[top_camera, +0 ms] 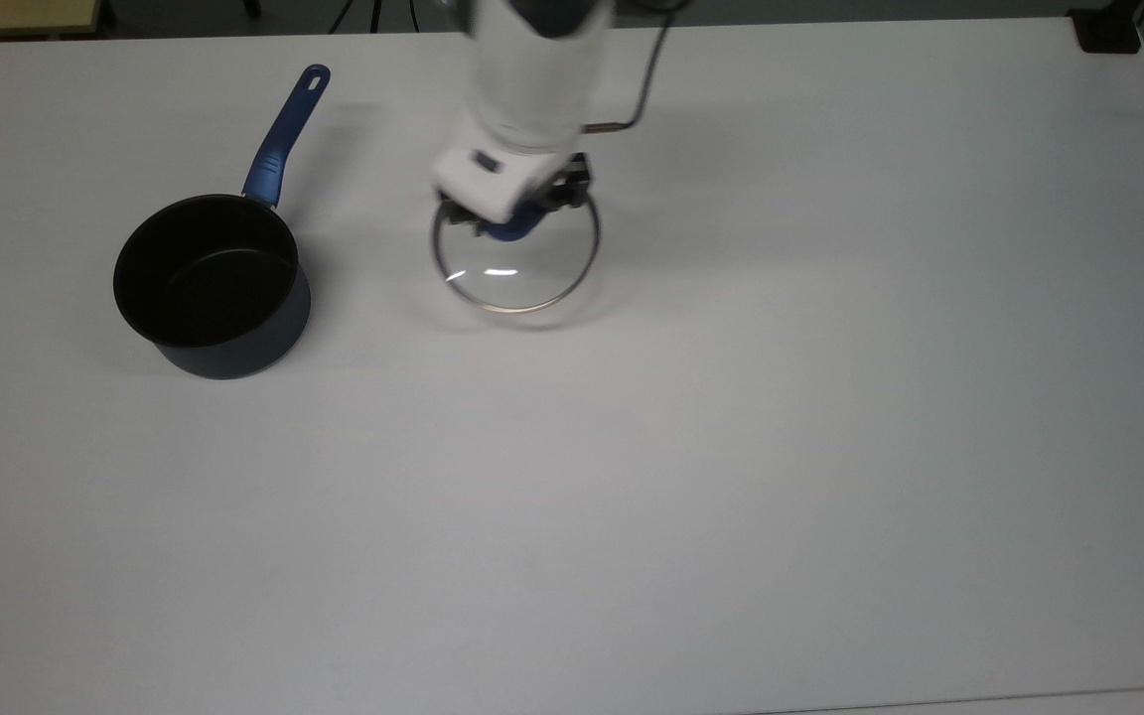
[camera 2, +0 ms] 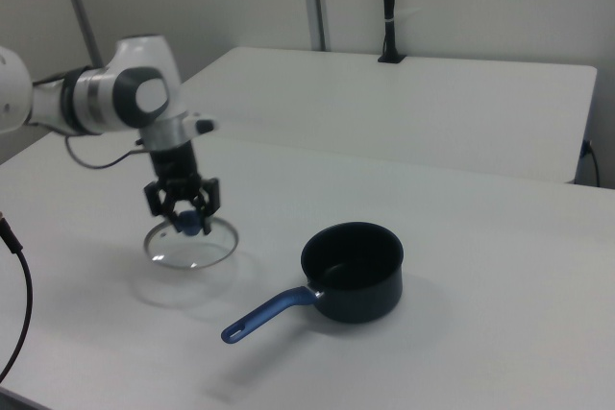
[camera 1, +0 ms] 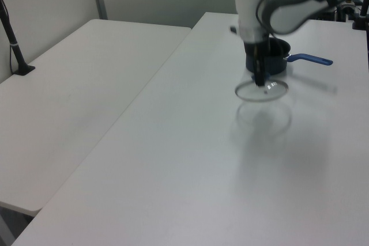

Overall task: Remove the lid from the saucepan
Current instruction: 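Lift the glass lid off the pot and carry it beside the saucepan, then set the lid on the table, open the gripper and raise it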

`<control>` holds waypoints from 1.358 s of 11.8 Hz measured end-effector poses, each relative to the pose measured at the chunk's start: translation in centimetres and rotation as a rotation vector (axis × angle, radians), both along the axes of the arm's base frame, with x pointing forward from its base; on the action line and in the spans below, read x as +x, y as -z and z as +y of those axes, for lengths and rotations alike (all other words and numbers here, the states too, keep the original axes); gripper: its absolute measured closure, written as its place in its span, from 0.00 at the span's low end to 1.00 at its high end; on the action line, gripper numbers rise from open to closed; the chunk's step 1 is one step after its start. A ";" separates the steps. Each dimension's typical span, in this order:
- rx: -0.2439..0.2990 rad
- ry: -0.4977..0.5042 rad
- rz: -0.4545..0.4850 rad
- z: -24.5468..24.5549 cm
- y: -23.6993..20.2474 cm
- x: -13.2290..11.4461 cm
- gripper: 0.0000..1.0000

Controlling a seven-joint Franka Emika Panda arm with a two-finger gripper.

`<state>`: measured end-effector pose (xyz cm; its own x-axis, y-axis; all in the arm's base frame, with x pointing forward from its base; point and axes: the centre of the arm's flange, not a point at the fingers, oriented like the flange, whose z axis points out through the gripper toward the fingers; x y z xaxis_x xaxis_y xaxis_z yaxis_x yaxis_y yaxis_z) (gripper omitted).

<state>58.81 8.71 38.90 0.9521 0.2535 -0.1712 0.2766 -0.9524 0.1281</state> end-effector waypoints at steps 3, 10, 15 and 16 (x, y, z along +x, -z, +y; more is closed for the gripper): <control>-0.045 -0.005 -0.024 4.4 5.2 -2.9 0.44; -0.063 0.052 -0.071 5.2 3.2 -2.8 0.00; 0.113 0.224 -0.186 2.3 -13.0 -2.9 0.00; 0.133 0.277 -0.203 -0.4 -15.4 -3.4 0.00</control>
<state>55.46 8.27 54.31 0.9989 -0.0110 0.0452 -0.0121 -0.9996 0.0243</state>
